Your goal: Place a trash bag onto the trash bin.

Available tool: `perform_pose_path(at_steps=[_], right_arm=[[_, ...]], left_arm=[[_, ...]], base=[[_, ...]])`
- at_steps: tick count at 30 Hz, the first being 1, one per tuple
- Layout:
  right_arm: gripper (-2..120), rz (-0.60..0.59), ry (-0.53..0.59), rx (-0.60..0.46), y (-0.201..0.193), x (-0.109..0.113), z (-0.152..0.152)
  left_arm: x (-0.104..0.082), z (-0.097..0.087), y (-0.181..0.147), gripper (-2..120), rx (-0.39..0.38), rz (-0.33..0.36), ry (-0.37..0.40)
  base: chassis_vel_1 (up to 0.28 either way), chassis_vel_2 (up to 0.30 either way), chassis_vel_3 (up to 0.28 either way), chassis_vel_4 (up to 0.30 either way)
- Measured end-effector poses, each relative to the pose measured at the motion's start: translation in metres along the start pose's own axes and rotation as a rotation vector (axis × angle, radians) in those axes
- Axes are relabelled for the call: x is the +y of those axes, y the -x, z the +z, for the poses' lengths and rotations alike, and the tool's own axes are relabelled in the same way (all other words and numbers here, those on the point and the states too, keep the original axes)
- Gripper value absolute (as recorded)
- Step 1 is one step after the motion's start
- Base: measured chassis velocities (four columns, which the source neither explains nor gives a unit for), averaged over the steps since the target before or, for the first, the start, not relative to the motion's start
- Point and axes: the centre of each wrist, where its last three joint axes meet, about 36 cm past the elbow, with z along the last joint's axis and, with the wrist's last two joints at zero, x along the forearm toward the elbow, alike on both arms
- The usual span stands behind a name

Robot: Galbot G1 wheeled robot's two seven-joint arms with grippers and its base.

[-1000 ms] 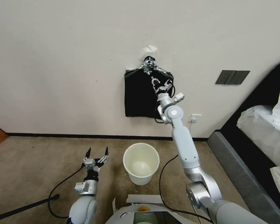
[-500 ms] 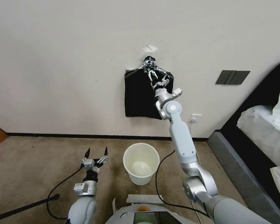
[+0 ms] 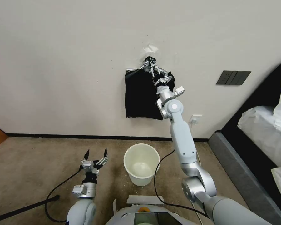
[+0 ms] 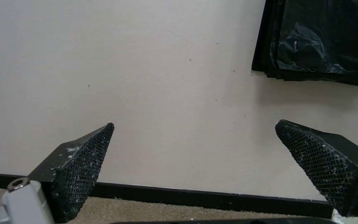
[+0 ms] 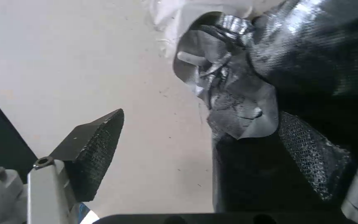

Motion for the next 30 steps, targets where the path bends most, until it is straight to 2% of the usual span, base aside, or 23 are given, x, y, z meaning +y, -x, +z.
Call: perform_pose_path(at_steps=[13, 18, 20, 28, 30], right_arm=[[86, -0.022, 0.011, 0.013, 0.012, 0.004, 0.003], [76, -0.020, 0.014, 0.015, 0.014, 0.003, 0.004], [68, -0.015, 0.015, 0.016, 0.013, 0.002, 0.005], [63, -0.004, 0.016, 0.013, 0.013, -0.003, 0.003], [52, -0.003, 0.017, 0.010, 0.014, -0.003, 0.002]], left_arm=[[0.001, -0.002, -0.003, 100, 0.001, -0.001, 0.003], [0.001, -0.002, -0.005, 100, 0.006, -0.002, 0.003], [0.000, -0.002, -0.006, 100, 0.007, -0.003, 0.001], [-0.002, -0.002, -0.007, 100, 0.008, -0.002, -0.005], [-0.002, -0.003, -0.007, 100, 0.007, -0.001, -0.004]], base=[[0.000, 0.000, 0.000, 0.000], [0.000, 0.000, 0.000, 0.000], [0.000, 0.000, 0.000, 0.000], [0.000, 0.000, 0.000, 0.000], [0.000, 0.000, 0.000, 0.000]])
